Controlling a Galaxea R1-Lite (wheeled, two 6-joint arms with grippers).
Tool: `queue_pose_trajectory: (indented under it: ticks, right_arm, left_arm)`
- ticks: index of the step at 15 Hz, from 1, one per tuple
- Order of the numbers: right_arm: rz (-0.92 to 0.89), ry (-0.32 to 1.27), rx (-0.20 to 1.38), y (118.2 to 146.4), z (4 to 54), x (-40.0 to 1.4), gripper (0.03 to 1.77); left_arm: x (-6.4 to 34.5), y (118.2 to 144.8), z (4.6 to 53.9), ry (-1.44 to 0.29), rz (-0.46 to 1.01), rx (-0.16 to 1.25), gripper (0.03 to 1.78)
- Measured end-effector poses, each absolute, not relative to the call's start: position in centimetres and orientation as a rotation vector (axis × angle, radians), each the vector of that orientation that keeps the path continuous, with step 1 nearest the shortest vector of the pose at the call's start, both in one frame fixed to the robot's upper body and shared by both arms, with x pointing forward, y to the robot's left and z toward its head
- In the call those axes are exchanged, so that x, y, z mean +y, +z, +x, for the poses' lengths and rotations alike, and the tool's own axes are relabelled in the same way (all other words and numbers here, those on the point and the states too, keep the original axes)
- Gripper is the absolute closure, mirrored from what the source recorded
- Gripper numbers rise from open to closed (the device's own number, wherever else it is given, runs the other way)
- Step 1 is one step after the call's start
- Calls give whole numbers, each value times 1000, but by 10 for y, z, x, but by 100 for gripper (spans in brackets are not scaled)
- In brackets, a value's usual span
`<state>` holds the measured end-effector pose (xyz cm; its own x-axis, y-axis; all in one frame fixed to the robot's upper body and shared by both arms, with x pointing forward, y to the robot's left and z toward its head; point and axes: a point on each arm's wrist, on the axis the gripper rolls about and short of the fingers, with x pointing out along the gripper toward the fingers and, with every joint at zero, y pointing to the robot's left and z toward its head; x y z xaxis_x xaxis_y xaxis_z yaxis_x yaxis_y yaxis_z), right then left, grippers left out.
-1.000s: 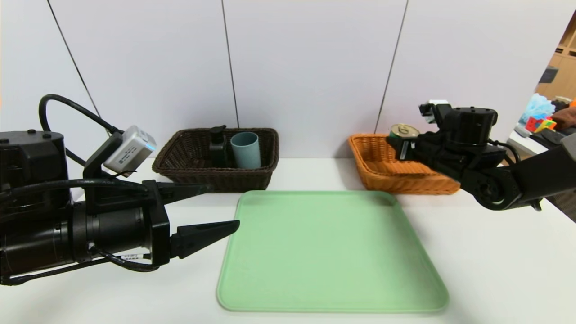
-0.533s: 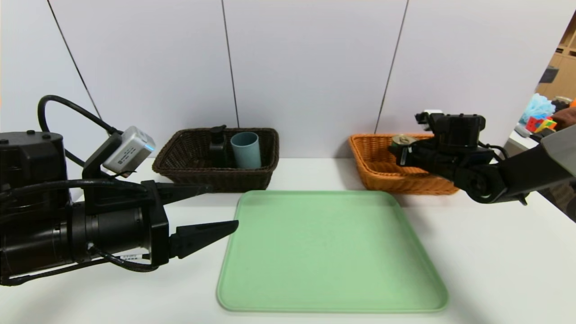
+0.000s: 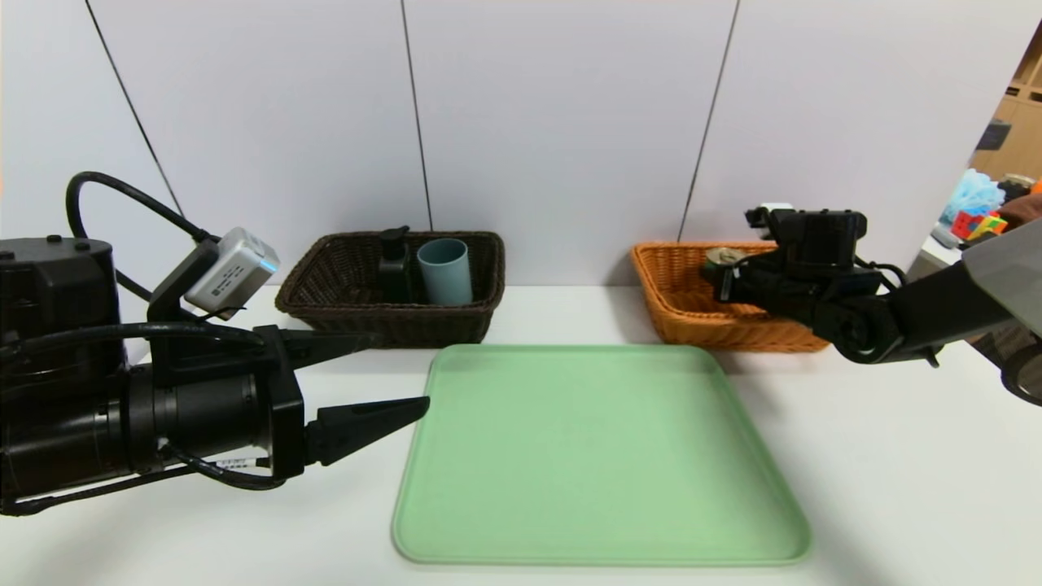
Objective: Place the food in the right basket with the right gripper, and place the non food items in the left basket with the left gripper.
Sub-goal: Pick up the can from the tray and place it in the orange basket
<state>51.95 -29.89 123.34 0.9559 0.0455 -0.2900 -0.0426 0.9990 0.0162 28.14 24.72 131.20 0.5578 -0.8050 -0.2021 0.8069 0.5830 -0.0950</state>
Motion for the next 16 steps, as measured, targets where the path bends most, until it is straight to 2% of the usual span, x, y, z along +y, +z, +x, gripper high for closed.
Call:
queue_pose_trajectory:
  ticks: [16]
  right_arm:
    - [10, 43, 342, 1236, 525, -299, 84]
  left_arm:
    - [247, 1312, 281, -950, 9, 235, 12]
